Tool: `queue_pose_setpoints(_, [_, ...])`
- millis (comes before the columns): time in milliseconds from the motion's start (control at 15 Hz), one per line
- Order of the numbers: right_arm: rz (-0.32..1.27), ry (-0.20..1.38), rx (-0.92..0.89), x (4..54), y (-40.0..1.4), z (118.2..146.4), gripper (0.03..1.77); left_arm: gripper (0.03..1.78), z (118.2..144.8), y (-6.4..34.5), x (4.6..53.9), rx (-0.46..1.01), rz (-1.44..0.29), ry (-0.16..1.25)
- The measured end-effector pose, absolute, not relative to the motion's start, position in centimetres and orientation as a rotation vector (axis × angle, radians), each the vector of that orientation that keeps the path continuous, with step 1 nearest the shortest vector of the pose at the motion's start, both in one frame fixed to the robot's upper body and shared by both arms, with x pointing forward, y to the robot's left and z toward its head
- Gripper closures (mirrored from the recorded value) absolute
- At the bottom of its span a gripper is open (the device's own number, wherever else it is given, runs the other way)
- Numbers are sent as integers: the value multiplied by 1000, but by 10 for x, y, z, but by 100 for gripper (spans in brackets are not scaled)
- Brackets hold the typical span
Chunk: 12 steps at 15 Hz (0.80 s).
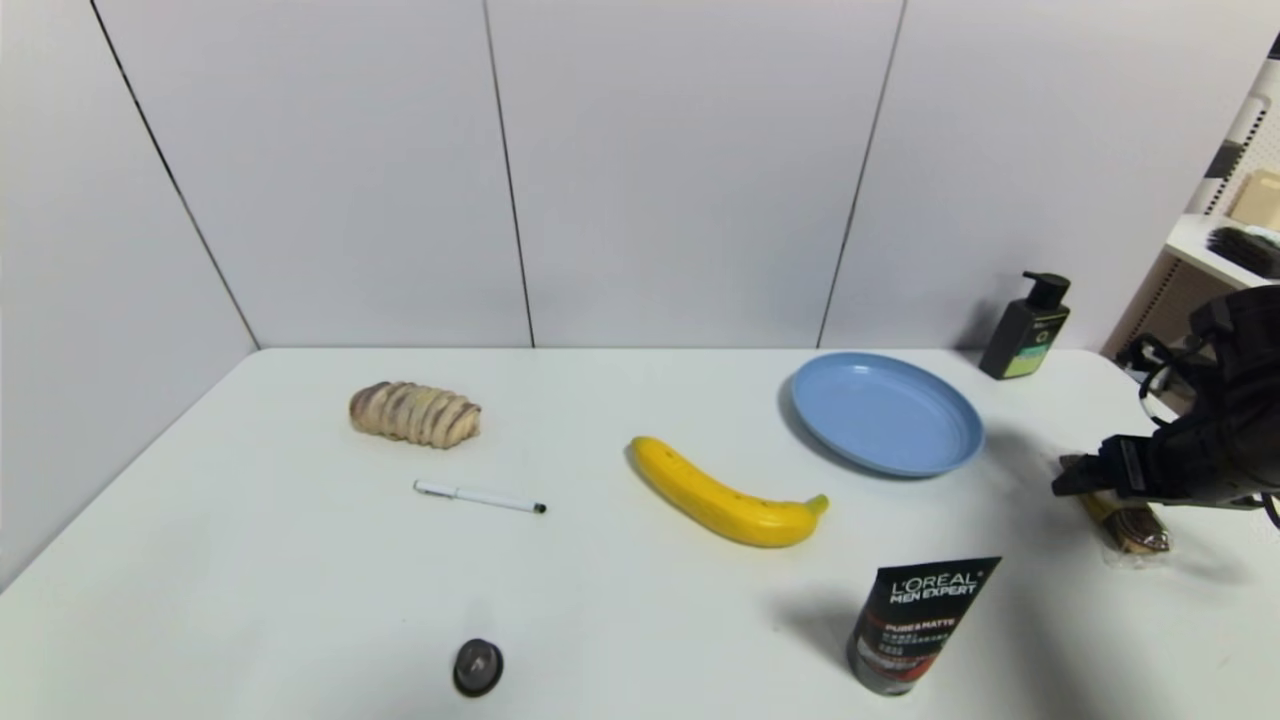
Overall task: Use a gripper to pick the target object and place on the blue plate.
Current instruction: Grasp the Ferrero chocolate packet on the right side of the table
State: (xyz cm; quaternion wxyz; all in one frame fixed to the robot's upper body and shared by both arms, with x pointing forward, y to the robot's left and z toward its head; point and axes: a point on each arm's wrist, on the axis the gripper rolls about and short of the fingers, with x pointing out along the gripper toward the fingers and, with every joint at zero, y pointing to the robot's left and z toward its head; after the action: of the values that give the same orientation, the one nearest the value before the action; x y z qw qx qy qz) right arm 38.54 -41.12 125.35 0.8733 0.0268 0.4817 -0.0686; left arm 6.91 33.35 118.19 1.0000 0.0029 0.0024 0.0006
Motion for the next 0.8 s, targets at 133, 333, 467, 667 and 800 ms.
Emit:
queue_pose_setpoints(133, [-142, 1015, 57, 387, -411, 1251, 10, 12, 1182, 334, 69, 6, 1, 5])
queue_pose_setpoints(333, [-143, 1015, 57, 388, -412, 1250, 48, 12, 1182, 334, 69, 6, 1, 5])
queue_pose_setpoints(467, [-142, 1011, 55, 389, -412, 1251, 76, 12, 1182, 334, 69, 6, 1, 4])
queue_pose_setpoints(667, [-138, 999, 48, 392, -412, 1254, 107, 12, 1182, 334, 69, 6, 1, 5])
queue_pose_setpoints(800, [-129, 998, 35, 393, -410, 1254, 154, 12, 1182, 334, 69, 6, 1, 5])
